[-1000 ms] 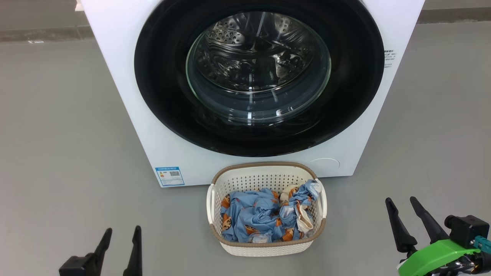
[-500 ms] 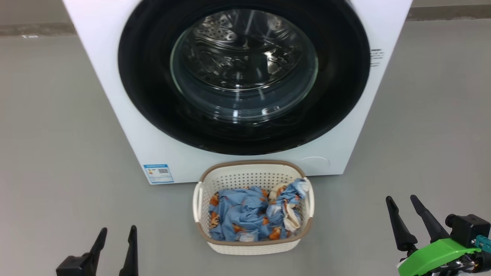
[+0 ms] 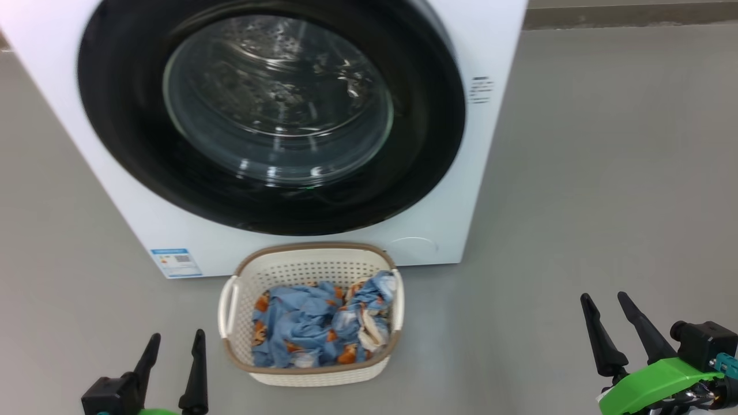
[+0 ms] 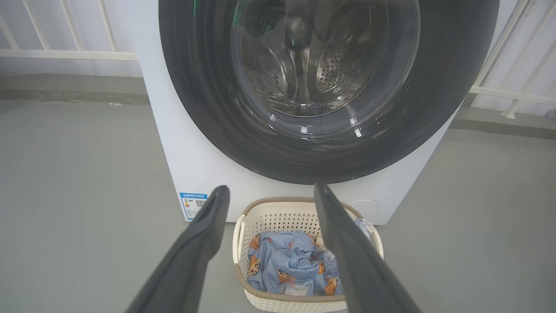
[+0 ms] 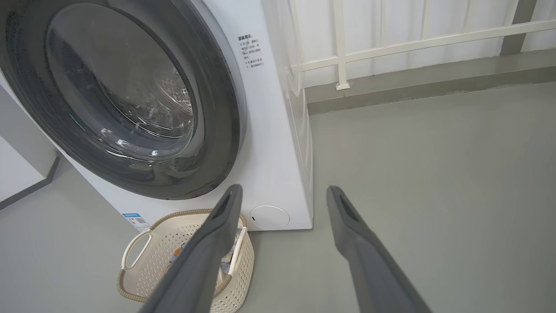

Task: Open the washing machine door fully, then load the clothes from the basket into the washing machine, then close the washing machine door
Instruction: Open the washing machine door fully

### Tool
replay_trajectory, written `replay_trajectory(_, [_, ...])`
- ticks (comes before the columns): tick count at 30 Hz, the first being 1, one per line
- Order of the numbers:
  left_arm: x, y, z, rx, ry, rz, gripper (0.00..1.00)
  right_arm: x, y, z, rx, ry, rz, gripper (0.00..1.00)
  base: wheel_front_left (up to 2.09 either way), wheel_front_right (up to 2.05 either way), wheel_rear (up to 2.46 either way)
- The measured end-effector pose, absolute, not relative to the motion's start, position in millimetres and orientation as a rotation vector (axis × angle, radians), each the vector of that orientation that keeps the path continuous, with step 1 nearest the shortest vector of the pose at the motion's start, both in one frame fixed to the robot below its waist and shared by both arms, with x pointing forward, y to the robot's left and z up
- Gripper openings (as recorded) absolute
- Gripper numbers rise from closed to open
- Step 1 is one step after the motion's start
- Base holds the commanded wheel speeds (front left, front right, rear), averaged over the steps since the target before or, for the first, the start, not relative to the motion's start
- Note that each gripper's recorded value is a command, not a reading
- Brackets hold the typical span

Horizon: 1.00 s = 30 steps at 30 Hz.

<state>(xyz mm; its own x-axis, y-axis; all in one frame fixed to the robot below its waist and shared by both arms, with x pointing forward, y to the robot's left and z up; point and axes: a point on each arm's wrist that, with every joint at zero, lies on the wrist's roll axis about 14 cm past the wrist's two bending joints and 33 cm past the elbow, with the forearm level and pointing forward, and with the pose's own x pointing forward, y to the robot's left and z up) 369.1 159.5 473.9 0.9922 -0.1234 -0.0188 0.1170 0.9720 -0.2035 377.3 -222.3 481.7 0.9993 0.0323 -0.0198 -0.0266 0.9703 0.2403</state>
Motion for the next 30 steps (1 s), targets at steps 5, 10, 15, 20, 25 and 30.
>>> replay_trajectory(5, [369.7,159.3,474.0,-0.208,0.031,-0.121,1.00,377.3,-222.2,480.9,0.243,0.026,0.030,1.00,1.23,1.23,-2.46])
replay_trajectory(10, [371.2,160.1,479.7,-0.267,0.010,-0.106,1.00,377.8,-221.1,480.2,0.243,0.028,0.032,1.00,1.14,1.11,-2.25])
replay_trajectory(15, [371.1,160.5,480.6,-0.263,0.007,-0.106,1.00,378.1,-220.7,480.4,0.243,0.028,0.034,1.00,0.74,0.74,-1.49])
replay_trajectory(20, [370.5,158.6,481.2,-0.263,0.006,-0.112,1.00,378.3,-220.1,481.0,0.243,0.026,0.036,1.00,0.35,0.35,-0.70])
replay_trajectory(25, [370.0,156.7,482.2,-0.264,0.004,-0.118,1.00,378.7,-218.1,480.5,0.244,0.028,0.041,1.00,0.03,0.03,-0.06])
replay_trajectory(30, [369.5,156.7,481.8,-0.264,0.005,-0.118,1.00,379.7,-215.1,479.6,0.247,0.031,0.047,1.00,0.00,0.00,0.00])
